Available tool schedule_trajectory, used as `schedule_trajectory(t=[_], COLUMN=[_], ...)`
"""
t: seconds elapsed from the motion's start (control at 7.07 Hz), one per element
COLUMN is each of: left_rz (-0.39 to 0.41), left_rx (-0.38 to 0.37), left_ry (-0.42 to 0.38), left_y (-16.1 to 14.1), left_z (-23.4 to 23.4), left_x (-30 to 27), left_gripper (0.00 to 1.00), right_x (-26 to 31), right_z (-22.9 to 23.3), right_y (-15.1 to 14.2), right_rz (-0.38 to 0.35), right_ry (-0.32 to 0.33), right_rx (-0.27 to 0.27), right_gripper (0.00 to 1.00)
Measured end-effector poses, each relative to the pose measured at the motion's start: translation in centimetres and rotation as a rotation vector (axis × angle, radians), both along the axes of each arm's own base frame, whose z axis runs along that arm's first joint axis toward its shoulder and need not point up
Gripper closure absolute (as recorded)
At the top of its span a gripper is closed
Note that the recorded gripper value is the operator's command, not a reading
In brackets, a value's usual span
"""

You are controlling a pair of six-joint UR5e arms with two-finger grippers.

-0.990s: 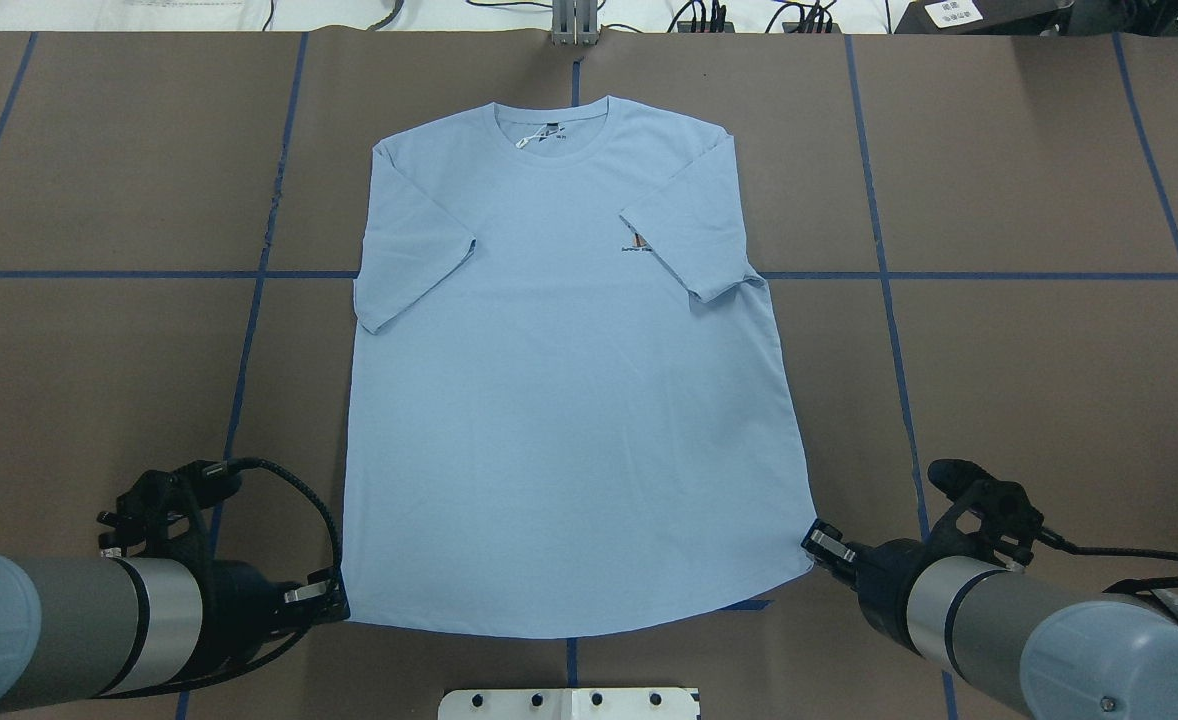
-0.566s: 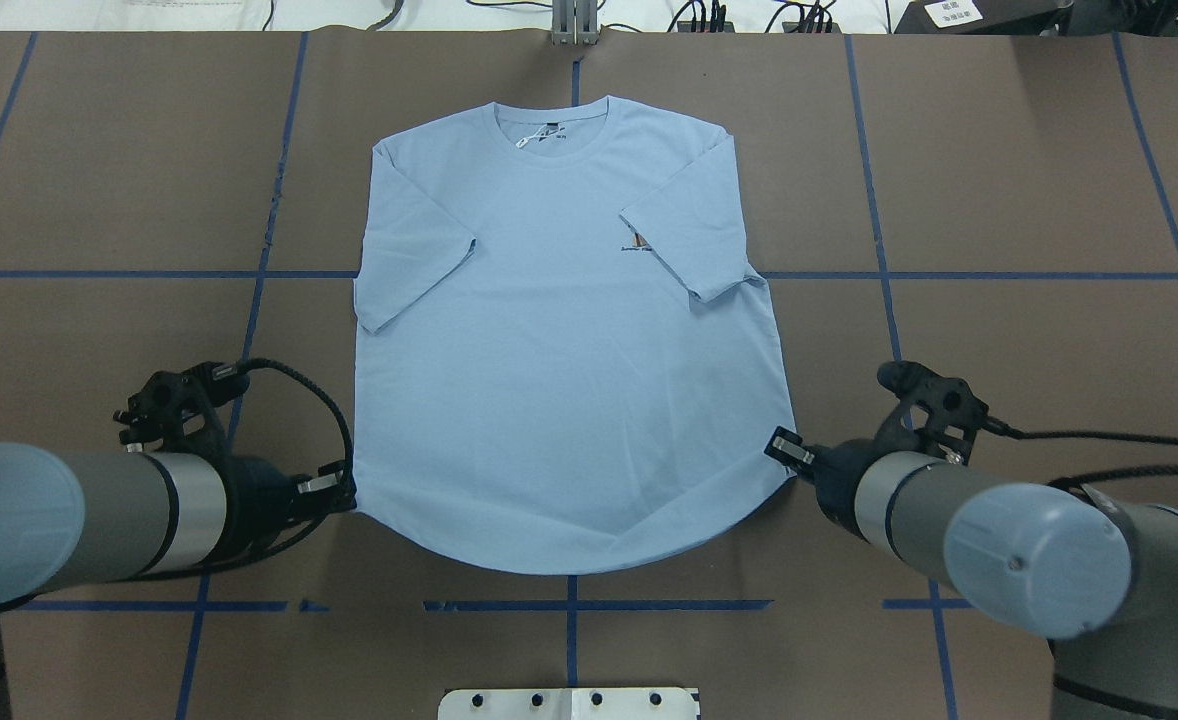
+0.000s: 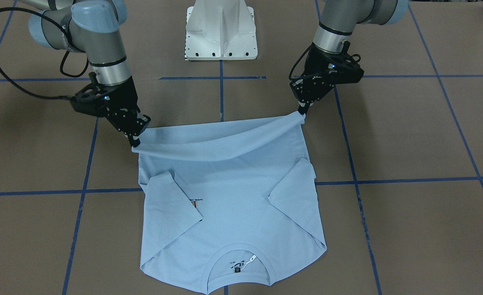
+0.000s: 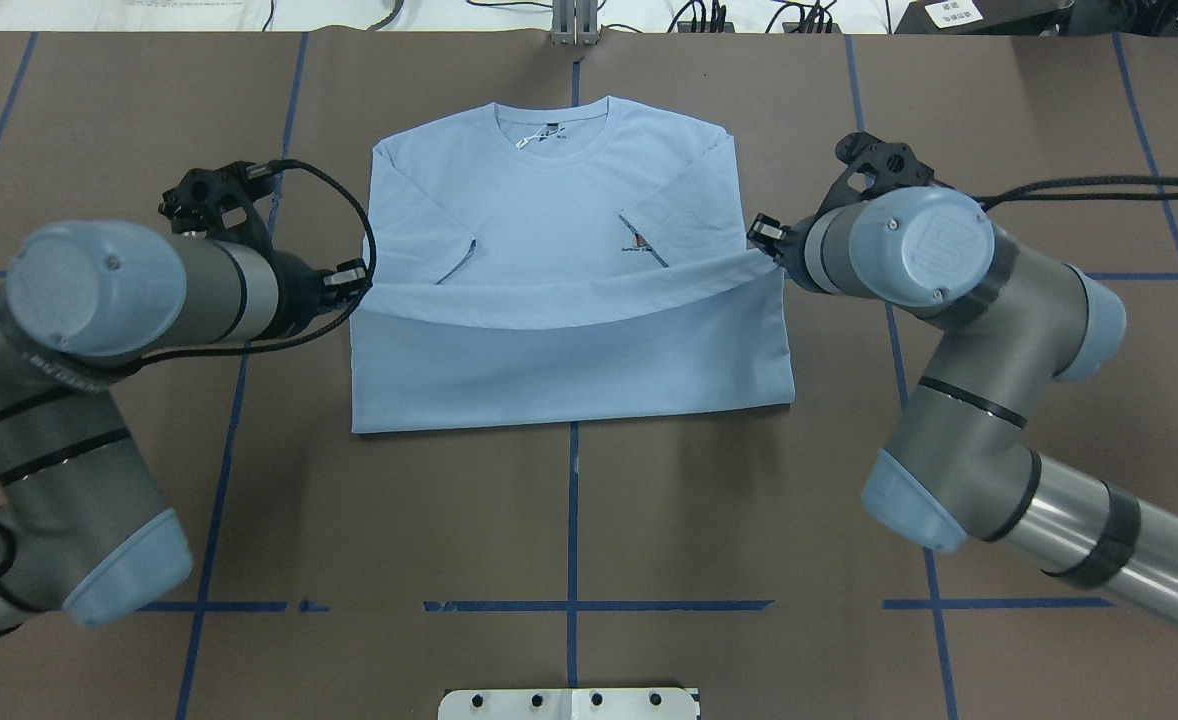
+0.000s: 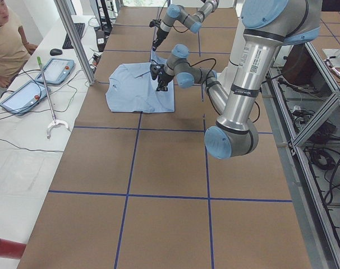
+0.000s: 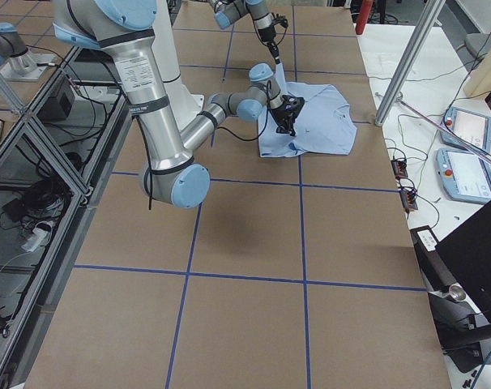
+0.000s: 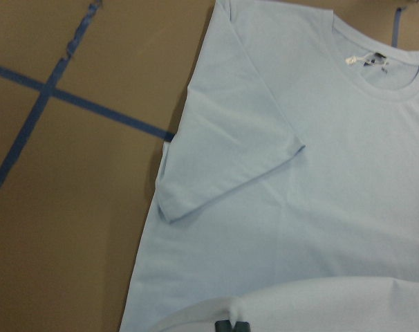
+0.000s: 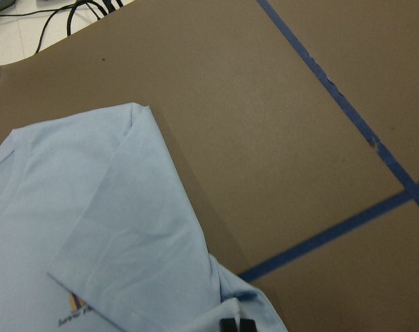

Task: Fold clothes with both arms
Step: 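Lift the hem with both grippers and fold it toward the collar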

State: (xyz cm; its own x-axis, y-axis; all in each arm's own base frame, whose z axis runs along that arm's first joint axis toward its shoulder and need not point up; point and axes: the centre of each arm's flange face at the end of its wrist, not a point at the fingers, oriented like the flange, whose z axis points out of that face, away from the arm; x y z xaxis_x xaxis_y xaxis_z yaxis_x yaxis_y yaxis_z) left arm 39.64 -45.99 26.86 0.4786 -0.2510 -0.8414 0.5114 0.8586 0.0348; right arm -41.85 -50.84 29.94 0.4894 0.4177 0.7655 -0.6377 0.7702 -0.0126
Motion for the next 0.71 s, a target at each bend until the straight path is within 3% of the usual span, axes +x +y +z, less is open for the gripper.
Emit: schedule_trajectory(t=[0.42, 0.71], left_rz=[-0.099, -0.155], left_rx=[0.059, 0.09], left_ry=[-0.036, -0.065], left_y=[-11.8, -15.4], left_z=[2.5, 3.7], left_x=[0.6, 1.0], left_gripper=[1.0, 1.0], right_x=[-2.5, -4.5], right_z=[0.0, -0.8], right_y=[-9.8, -13.1], right_rz=[0.038, 0.048], right_ry=[0.088, 0.116], right_rx=[-0.038, -0.056], right_gripper=[1.0, 1.0])
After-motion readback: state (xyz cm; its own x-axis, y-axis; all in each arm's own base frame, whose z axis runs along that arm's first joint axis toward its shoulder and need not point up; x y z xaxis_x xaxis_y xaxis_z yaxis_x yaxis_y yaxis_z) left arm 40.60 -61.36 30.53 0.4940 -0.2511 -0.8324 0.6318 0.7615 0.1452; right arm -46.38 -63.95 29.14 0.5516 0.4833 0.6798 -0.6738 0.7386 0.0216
